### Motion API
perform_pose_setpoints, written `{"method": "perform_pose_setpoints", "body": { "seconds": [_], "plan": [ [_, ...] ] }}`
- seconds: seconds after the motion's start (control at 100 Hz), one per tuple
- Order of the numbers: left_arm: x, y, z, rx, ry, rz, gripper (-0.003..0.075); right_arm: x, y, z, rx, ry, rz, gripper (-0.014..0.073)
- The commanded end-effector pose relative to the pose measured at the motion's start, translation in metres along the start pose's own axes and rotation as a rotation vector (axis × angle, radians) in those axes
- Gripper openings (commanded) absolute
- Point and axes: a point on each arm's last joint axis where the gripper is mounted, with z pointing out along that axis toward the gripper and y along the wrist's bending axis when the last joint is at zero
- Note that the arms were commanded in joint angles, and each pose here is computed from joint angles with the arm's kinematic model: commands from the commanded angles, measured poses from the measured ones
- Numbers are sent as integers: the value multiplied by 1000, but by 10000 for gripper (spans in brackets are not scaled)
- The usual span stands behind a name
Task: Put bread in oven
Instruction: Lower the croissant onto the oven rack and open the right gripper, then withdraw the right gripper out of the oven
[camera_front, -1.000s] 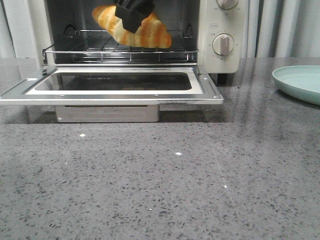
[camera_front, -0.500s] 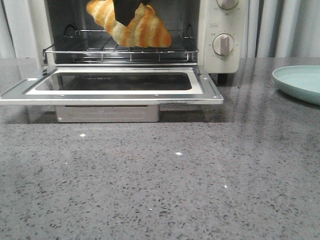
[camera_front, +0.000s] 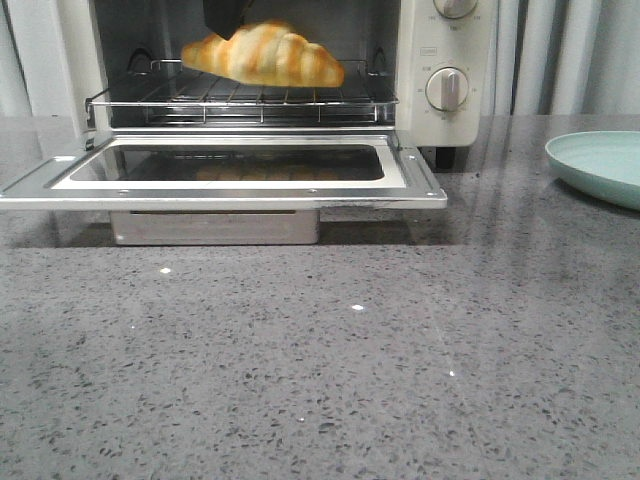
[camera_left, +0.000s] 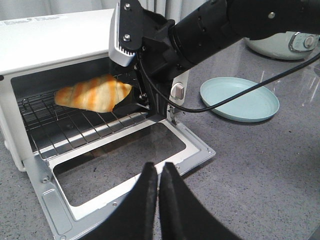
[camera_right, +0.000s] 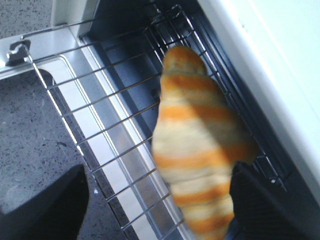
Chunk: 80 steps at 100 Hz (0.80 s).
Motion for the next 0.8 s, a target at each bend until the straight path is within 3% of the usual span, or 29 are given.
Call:
{"method": "perform_pose_setpoints", "body": {
  "seconds": [0.0,0.17,0.27,0.36,0.47,0.52,0.79],
  "plan": [
    [-15,-1,-5,-5,-105,-11,-21,-17,-16,-35,77,-129,11,548],
    [-15,0,-5,-6,-105,-10,-21,-15,-11,-36,40,-94,22,546],
    [-15,1,-5,-18,-105,6,-21,-14,-2,-41,-14,-46,29,490],
    [-16,2,-8,-44,-129,36,-21,-15,5,-48,-56,-34,41,333],
    [-16,3,-17,-71,-205,61,-22,-24,8,-69,-81,-103,72,21],
    [-15,4,-22,-87,-245,77,-22,-26,7,-78,-90,-128,88,-77],
    [20,5,-45,-147,-341,152,-22,-8,8,-157,-99,-222,120,-46]
  ]
}}
